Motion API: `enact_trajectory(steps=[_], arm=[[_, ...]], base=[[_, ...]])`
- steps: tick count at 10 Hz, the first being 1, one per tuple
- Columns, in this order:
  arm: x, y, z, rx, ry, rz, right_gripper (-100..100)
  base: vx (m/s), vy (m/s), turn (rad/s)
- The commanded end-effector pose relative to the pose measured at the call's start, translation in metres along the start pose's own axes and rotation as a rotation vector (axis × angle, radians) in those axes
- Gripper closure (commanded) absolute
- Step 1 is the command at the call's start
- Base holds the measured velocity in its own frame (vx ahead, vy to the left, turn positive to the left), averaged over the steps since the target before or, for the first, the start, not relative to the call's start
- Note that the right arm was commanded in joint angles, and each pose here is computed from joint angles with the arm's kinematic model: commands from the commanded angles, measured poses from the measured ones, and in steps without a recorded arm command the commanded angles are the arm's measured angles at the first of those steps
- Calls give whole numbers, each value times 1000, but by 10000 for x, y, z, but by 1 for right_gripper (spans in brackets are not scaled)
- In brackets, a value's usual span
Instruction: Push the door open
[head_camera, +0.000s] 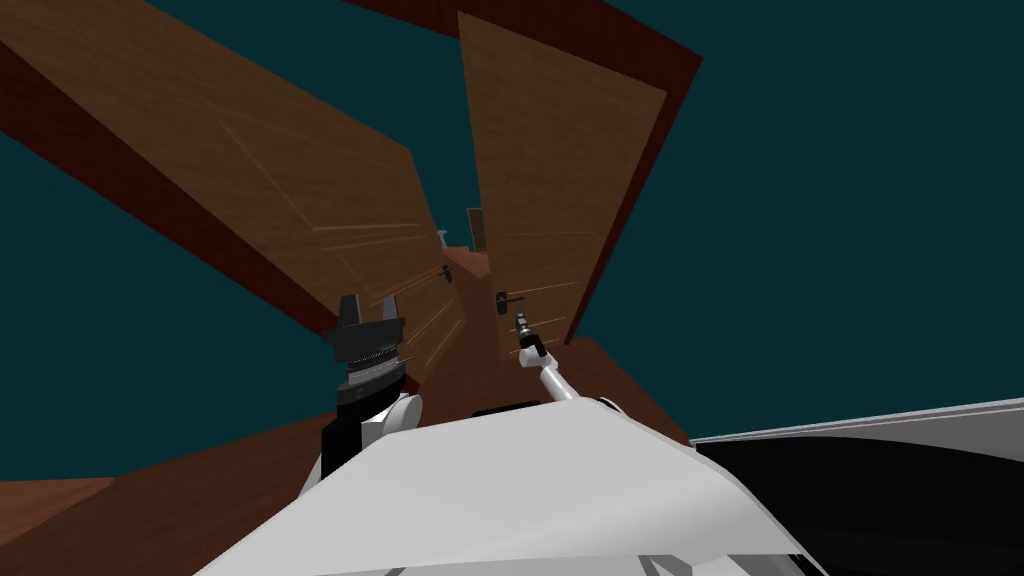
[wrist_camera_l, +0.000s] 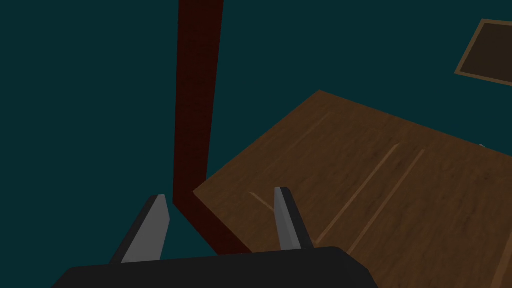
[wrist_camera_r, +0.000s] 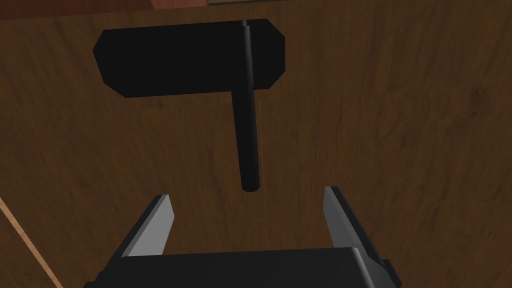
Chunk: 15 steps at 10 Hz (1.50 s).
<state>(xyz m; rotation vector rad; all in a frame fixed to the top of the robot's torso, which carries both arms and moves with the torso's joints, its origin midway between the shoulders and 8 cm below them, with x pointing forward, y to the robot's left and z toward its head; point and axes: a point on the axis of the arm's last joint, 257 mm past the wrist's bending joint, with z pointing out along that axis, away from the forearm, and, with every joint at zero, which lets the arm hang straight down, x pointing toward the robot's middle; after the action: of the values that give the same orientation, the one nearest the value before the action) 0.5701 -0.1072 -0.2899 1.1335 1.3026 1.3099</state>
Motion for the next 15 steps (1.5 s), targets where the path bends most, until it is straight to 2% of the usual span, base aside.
enact_trajectory(steps=[1, 5, 7, 9, 10, 11, 15], arm=[[-133, -18, -1, 1, -9, -21, -100], [-245, -33, 1, 2, -20, -33, -100], [-225, -35, 5, 2, -23, -23, -100], [-115, -28, 11, 1, -22, 5, -100], [-151, -28, 9, 1, -23, -3, -100], [-151, -28, 9, 1, -23, -3, 100], [-151, -28, 9, 1, -23, -3, 100]], base=[[102, 2, 25], [171, 36, 23], [219, 6, 25], [218, 29, 26], [92, 8, 4], [-11, 0, -3], [-9, -2, 5]])
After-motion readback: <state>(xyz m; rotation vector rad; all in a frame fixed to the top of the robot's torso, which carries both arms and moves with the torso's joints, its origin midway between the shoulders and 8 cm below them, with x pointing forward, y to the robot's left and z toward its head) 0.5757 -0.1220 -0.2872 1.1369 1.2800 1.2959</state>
